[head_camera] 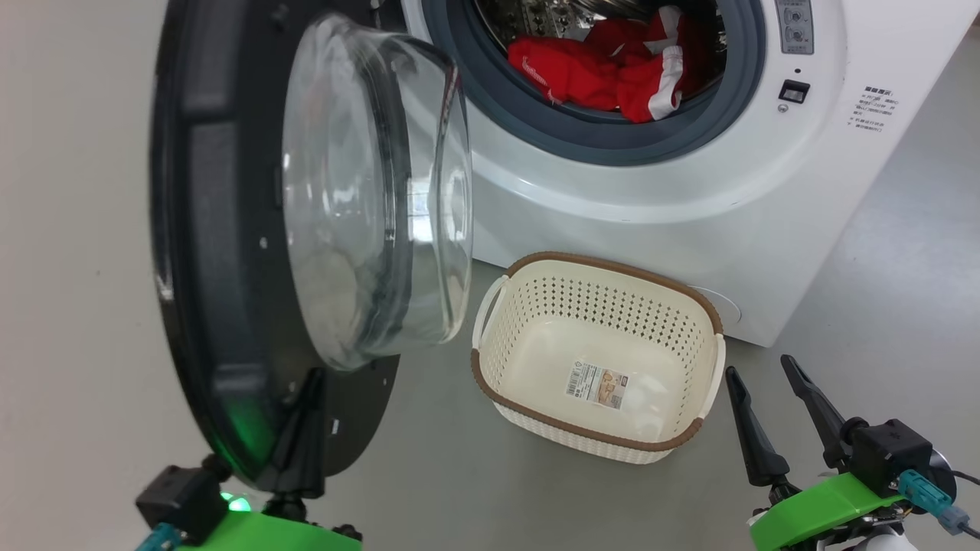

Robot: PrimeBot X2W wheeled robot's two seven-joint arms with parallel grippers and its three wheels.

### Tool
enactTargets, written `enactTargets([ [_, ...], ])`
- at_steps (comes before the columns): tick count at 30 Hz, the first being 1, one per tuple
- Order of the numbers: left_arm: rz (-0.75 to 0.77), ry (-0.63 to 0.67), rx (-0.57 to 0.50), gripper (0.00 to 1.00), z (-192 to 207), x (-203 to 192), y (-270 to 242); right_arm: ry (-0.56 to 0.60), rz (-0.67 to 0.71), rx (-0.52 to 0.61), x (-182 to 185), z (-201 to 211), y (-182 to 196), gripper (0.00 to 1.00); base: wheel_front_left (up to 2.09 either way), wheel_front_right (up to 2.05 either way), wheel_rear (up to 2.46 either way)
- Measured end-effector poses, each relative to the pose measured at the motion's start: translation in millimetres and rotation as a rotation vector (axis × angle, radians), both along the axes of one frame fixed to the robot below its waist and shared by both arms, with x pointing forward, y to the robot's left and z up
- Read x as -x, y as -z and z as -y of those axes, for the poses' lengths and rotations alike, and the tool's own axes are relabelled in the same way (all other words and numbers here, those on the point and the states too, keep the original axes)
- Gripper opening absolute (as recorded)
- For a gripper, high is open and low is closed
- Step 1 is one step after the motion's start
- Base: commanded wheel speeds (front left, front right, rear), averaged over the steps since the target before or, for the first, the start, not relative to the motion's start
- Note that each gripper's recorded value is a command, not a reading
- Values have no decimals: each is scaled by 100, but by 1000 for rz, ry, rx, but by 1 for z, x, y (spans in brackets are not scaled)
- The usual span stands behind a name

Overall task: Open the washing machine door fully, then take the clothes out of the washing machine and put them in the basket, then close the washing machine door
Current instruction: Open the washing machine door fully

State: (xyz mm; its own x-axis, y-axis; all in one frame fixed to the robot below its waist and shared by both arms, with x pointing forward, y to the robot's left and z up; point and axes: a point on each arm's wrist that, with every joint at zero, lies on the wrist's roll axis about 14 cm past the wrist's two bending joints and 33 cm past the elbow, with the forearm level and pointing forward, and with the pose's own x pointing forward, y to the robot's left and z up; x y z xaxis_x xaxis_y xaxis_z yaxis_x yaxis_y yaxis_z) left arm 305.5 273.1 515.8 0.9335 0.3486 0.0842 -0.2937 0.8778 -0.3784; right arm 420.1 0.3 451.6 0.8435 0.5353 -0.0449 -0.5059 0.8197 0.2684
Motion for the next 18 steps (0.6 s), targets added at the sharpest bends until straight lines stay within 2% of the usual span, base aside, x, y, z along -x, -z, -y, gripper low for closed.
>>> enactTargets([
  [18, -75, -226, -83, 0, -74, 18, 8, 8, -5, -6, -6, 1, 4, 100, 0, 0, 0],
])
